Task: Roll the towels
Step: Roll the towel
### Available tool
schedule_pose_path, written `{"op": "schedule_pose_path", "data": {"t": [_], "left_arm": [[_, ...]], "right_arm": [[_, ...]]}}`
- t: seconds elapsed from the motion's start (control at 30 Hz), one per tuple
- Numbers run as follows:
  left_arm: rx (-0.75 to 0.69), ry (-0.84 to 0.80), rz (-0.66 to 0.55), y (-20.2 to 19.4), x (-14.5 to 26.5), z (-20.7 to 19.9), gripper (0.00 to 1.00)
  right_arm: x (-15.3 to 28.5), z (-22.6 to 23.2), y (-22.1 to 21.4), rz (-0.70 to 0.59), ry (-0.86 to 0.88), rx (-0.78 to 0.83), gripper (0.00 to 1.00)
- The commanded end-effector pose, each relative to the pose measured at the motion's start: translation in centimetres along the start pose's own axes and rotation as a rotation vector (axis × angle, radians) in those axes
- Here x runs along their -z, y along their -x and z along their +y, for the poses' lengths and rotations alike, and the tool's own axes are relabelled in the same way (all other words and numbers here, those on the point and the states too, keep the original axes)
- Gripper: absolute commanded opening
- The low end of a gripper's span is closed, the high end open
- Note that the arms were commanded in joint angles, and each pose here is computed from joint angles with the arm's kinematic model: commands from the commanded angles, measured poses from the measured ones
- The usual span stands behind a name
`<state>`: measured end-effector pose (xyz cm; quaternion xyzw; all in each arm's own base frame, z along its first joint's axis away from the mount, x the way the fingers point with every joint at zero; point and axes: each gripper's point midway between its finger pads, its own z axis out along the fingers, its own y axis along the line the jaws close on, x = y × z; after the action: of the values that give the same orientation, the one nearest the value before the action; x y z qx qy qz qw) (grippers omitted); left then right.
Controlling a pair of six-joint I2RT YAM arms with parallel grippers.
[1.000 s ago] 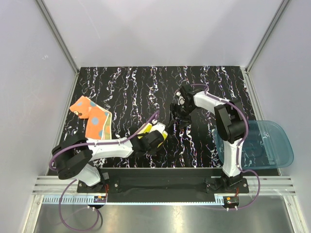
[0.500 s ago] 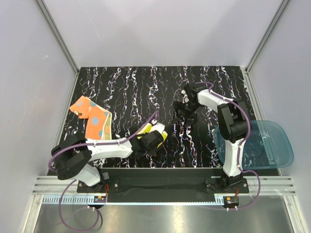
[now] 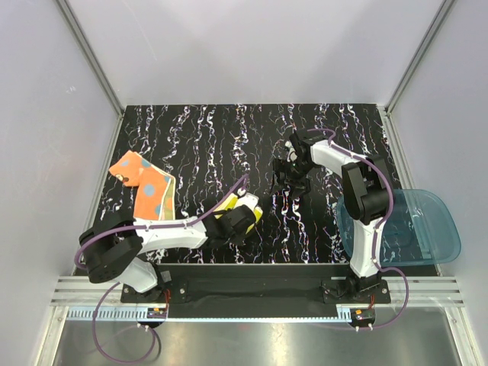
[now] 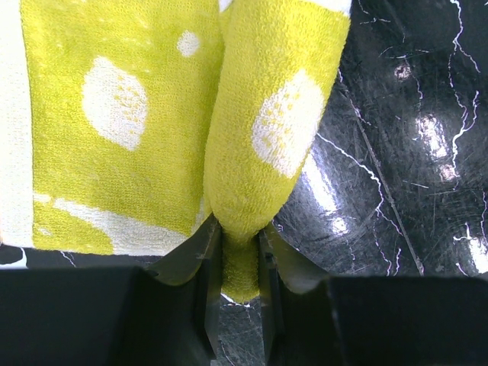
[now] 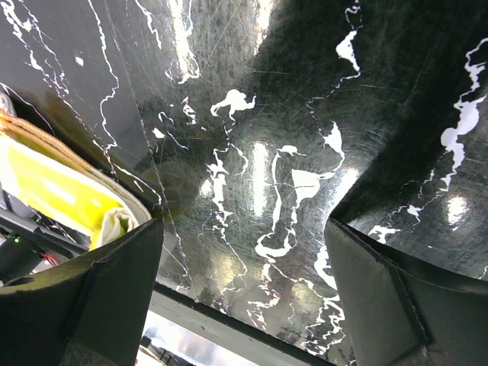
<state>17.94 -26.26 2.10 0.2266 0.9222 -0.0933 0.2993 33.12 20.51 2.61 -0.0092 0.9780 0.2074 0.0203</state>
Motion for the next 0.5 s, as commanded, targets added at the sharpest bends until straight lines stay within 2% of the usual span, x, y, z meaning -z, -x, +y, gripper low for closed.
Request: {"op": "schedule_pose_path", "data": {"t": [0.0,0.17,0.33,0.47], "left_arm": [[0.008,-0.031,0.054,-1.5,0.4,-0.3,0.0],[0.058,-0.107,0.035,-0.4,1.0,-1.3,0.0],[0.213,-0.336,0.014,1.3,2.2,-3.1,0.0],[0.294,-0.442,0.034,2.0,2.6,-3.4,0.0]], "right_arm": [[1.0,-1.0,1.0,-0.053,-0.051,0.028,0.95],[1.7,-0.9,0.9,-0.074,-0.045,0.025,0.95],[1.9,-0.8,0.2,-0.077,-0.031,0.02,0.96],[2.2,-0.3,-0.4,-0.083,0.006,0.015,0.96]]}}
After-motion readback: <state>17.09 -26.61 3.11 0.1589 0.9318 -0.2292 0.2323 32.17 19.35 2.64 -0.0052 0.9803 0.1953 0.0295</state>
